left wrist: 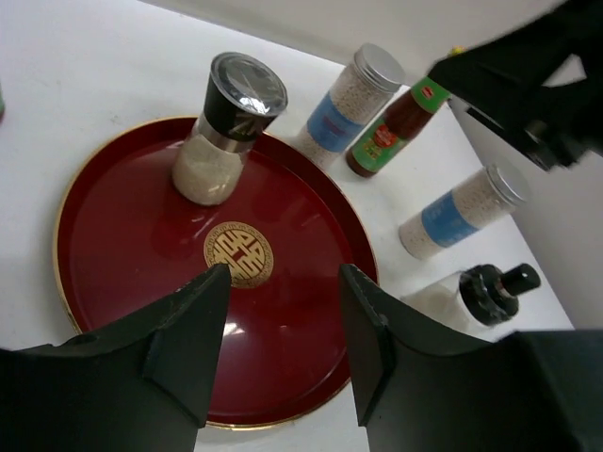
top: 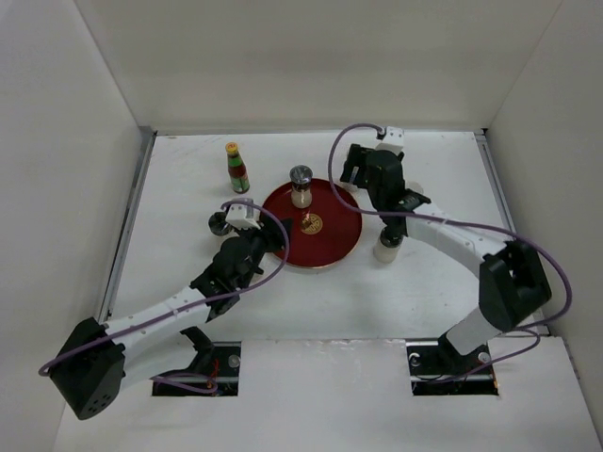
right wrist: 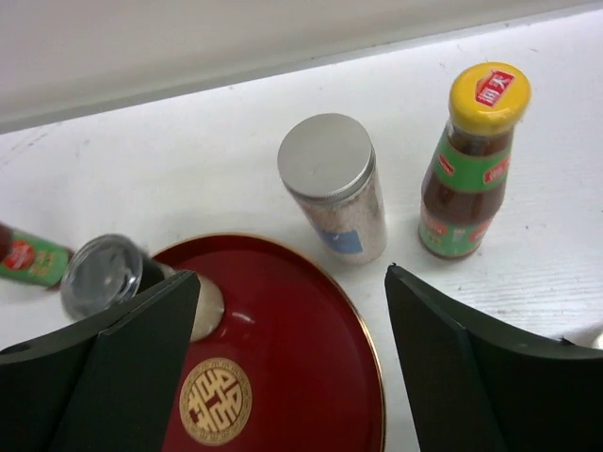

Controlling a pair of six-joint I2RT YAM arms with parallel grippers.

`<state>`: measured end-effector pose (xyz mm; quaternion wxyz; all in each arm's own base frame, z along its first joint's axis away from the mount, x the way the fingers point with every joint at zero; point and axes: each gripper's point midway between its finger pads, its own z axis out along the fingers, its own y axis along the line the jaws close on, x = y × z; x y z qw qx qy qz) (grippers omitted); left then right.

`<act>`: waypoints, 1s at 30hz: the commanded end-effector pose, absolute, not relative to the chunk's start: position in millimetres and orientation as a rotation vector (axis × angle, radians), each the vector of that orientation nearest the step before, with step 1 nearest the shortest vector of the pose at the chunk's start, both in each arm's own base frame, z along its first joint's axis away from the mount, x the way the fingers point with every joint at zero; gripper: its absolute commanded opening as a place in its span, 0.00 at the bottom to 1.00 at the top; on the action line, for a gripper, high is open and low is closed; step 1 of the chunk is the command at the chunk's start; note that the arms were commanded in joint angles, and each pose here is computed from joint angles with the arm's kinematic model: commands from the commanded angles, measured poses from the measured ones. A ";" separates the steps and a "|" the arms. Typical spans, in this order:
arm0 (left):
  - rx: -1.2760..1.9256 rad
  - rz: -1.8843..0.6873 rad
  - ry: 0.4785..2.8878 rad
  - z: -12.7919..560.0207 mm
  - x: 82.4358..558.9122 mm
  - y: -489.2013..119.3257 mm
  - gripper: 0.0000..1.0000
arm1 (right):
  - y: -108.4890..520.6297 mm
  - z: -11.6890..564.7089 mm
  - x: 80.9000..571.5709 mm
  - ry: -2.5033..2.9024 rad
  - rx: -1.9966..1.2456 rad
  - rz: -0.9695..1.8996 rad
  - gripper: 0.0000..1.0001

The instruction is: Organize the condiment bottles

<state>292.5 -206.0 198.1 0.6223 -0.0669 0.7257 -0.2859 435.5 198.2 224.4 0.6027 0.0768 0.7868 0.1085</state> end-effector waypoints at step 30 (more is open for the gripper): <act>-0.183 -0.933 1.459 214.4 282.9 -208.6 0.55 | 193.2 198.1 552.1 1.849 0.238 0.052 0.67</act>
